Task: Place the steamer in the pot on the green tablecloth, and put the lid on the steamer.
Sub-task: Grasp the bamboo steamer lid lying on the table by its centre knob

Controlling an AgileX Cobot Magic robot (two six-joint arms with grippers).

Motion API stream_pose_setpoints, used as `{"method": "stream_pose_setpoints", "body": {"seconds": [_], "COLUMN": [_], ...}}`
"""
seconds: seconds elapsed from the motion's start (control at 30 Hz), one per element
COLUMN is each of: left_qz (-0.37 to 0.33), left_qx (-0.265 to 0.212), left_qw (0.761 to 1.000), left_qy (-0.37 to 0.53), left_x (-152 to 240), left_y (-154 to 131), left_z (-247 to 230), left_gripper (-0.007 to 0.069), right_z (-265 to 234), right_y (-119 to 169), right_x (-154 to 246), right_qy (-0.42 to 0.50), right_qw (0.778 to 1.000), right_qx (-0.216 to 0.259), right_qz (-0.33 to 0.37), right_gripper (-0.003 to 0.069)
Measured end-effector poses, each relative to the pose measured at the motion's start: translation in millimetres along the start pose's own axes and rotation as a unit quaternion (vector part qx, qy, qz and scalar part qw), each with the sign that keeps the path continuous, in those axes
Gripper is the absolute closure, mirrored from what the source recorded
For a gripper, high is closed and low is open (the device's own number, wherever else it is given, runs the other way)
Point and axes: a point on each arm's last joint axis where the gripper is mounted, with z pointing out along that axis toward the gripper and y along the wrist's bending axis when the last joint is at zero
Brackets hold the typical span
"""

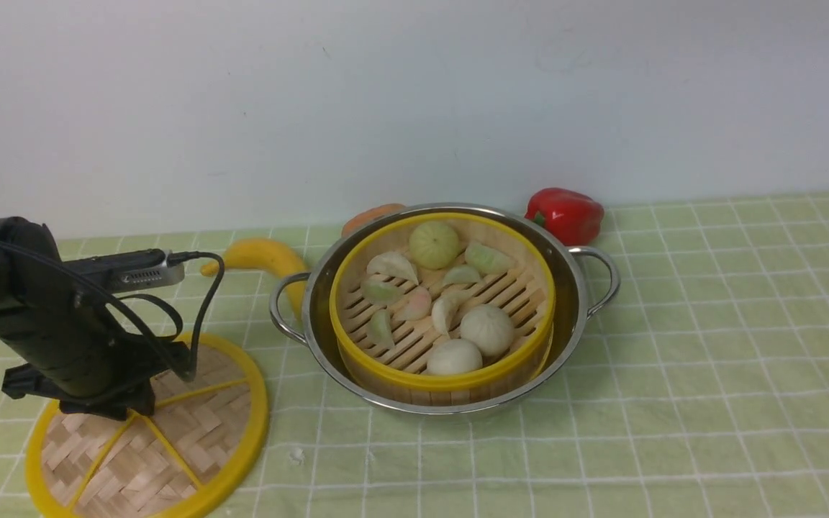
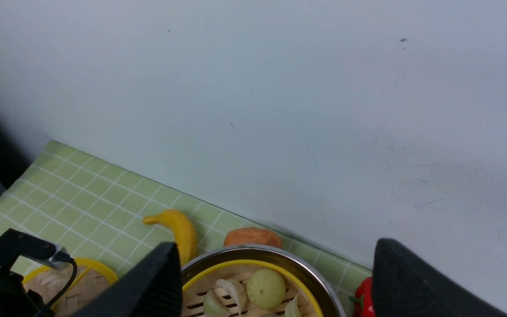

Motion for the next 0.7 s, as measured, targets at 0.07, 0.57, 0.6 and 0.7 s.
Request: {"method": "stream_pose_setpoints", "body": {"seconds": [0.07, 0.57, 0.6, 0.7], "left_qz": [-0.001, 0.043, 0.063, 0.127], "left_qx": [0.001, -0.091, -0.082, -0.03], "left_qw": [1.0, 0.992, 0.988, 0.977], "left_qy": [-0.001, -0.082, -0.114, -0.168], "left_x": [-1, -52, -58, -67], "left_y": [0, 4, -8, -53], "left_z": [-1, -152, -178, -211], "left_gripper": [0.0503, 0.0502, 0.0502, 0.0502], "right_z": [-1, -107, -113, -125], "right_y": [0, -13, -16, -21], "right_x": [0, 43, 59, 101], "right_qy": [-0.001, -0.025, -0.011, 0.022], "right_qw": [1.0, 0.989, 0.988, 0.986], "right_qx": [0.001, 0.134, 0.147, 0.161], "right_qz": [-0.001, -0.056, -0.054, -0.04], "right_gripper": [0.0105, 0.0105, 0.0105, 0.0105]}}
